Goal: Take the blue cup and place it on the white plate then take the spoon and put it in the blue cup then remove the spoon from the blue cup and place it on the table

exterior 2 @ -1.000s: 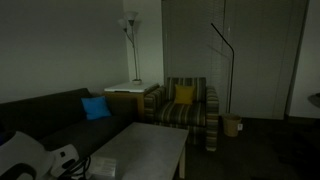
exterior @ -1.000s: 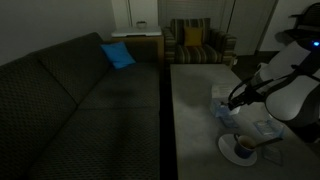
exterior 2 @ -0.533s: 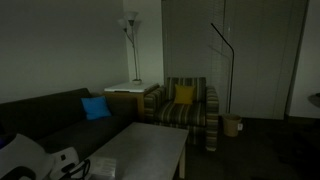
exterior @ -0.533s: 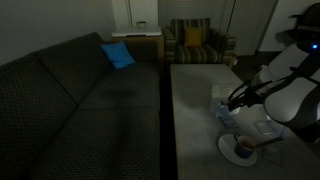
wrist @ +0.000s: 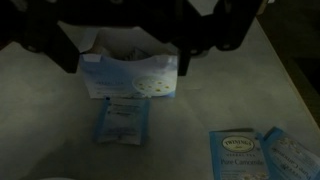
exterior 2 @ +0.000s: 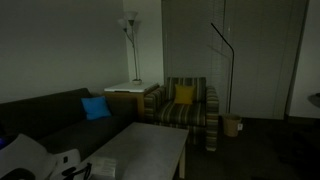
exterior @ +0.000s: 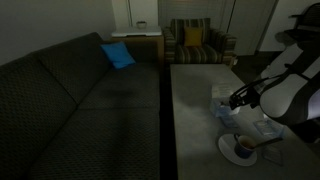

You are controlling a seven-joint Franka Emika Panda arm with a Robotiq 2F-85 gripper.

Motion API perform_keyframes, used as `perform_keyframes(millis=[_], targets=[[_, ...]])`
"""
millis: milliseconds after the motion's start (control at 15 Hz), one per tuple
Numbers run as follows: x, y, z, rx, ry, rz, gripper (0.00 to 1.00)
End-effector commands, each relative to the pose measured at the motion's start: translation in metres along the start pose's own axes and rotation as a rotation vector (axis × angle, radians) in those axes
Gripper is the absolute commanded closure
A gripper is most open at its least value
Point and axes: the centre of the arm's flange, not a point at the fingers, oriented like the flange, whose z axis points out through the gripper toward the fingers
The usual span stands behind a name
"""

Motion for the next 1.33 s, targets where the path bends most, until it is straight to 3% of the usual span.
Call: perform_keyframes(millis=[0, 133, 200, 267, 333, 533, 1267], targets=[[-0.004, -0.002, 0.002, -0.004, -0.046, 0.020, 0.00], [-0.006, -0.002, 0.003, -0.001, -0.067, 0.027, 0.00], [-0.013, 0.049, 0.006, 0.008, -0.097, 0.041, 0.00], [-0.014, 0.050, 0.002, 0.020, -0.118, 0.040, 0.00], [-0.011, 0.014, 0.007, -0.001, -0.063, 0.025, 0.00], [-0.010, 0.027, 0.009, -0.005, -0.064, 0.040, 0.00], [-0.012, -0.001, 0.053, 0.051, -0.105, -0.012, 0.00]])
